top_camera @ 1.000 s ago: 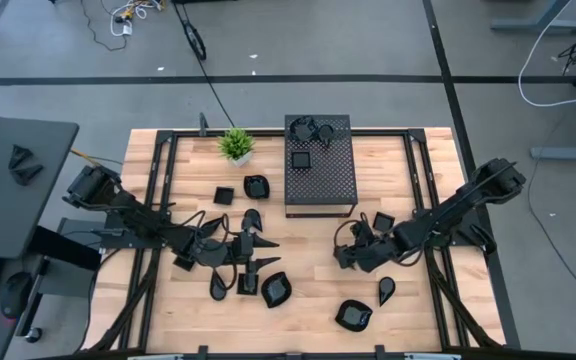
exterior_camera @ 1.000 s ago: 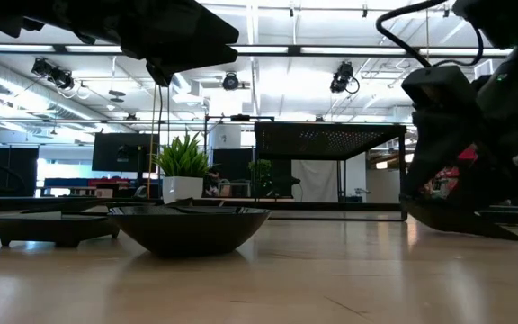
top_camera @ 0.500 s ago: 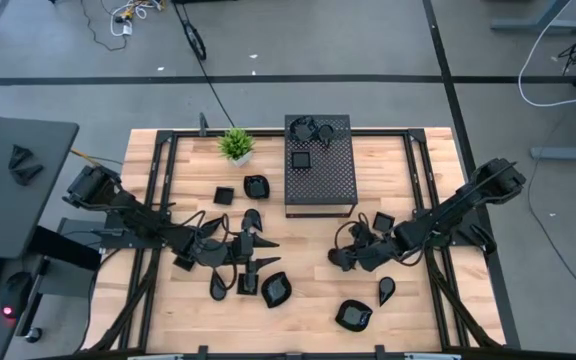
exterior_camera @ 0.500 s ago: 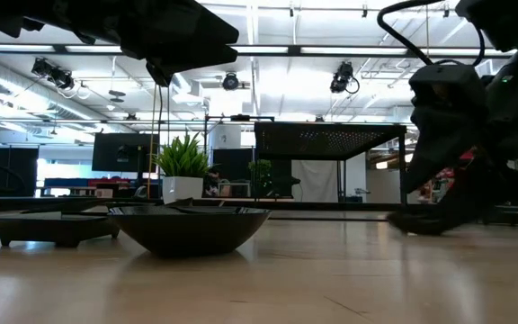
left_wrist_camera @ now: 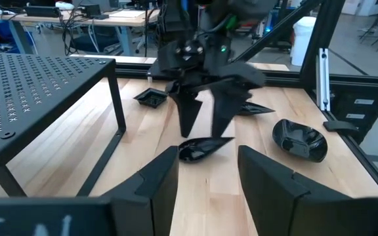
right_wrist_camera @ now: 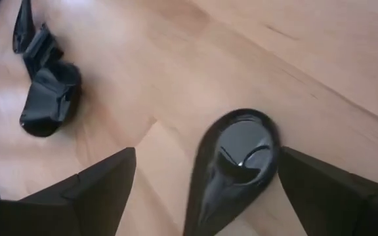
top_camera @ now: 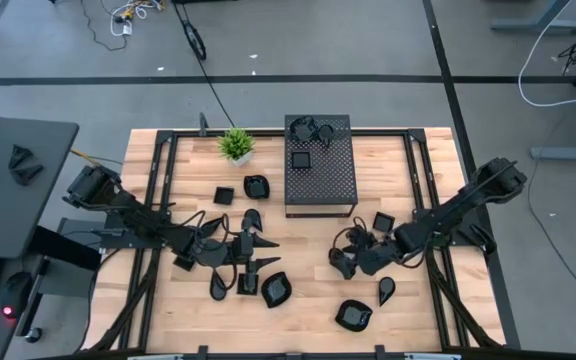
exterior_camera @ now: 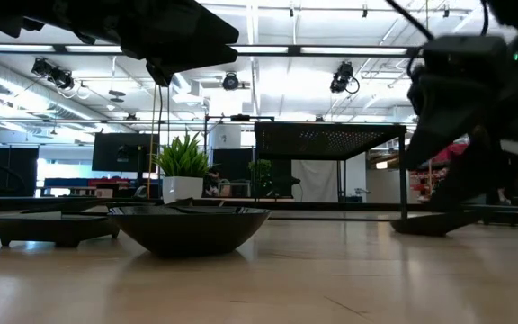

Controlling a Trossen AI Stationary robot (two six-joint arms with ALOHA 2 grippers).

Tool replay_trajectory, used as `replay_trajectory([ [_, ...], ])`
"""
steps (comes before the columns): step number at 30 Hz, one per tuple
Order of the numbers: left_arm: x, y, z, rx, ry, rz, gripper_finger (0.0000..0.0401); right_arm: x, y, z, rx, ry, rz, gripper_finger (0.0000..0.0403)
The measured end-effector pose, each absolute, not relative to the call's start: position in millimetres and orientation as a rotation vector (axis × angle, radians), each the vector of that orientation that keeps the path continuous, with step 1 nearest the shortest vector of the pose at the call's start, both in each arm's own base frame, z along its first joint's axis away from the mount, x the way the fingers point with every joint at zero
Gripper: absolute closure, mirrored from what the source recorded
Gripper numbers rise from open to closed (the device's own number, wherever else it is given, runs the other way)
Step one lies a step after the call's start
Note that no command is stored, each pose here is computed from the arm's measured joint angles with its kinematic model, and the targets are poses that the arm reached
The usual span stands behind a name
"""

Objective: Pick & Place Mini shaped plates
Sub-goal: Stack the drop shaped plate on top of the drop shaped plates on the shelf

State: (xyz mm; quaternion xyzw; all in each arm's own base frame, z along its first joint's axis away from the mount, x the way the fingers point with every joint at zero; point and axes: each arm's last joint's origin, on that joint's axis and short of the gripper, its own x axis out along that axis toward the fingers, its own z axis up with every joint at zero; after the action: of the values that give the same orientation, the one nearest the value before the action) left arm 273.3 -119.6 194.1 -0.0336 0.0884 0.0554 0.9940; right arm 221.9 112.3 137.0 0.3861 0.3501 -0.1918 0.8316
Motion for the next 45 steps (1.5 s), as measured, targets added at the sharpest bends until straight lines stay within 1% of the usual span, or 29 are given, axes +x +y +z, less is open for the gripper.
replay_trajectory([
  [9, 273.3, -119.2, 193.6, -0.090, 0.181, 0.117, 0.0236, 239.1, 155.9, 192.3, 0.614, 0.854, -0.500, 0.0044],
  [12, 273.3, -119.1, 193.3, -0.089, 0.183, 0.118, 0.0236, 244.8, 168.7, 198.3, 0.574, 0.916, -0.582, 0.0045],
  [17, 273.1, -119.0, 192.5, -0.090, 0.191, 0.121, 0.0236, 255.3, 180.8, 175.2, 0.527, 1.097, -0.764, 0.0045],
  [20, 273.0, -119.0, 192.0, -0.088, 0.195, 0.121, 0.0236, 261.8, 183.7, 158.1, 0.511, 1.145, -0.803, 0.0045],
  [26, 273.0, -118.6, 191.7, -0.084, 0.199, 0.122, 0.0236, 275.2, 187.4, 144.7, 0.579, 1.117, -0.773, 0.0045],
  [35, 273.1, -118.4, 191.6, -0.086, 0.199, 0.123, 0.0236, 285.6, 175.9, 133.6, 0.600, 1.049, -0.869, 0.0047],
  [45, 273.1, -118.5, 191.7, -0.087, 0.198, 0.123, 0.0236, 295.4, 166.6, 124.4, 0.612, 1.043, -0.903, 0.0082],
])
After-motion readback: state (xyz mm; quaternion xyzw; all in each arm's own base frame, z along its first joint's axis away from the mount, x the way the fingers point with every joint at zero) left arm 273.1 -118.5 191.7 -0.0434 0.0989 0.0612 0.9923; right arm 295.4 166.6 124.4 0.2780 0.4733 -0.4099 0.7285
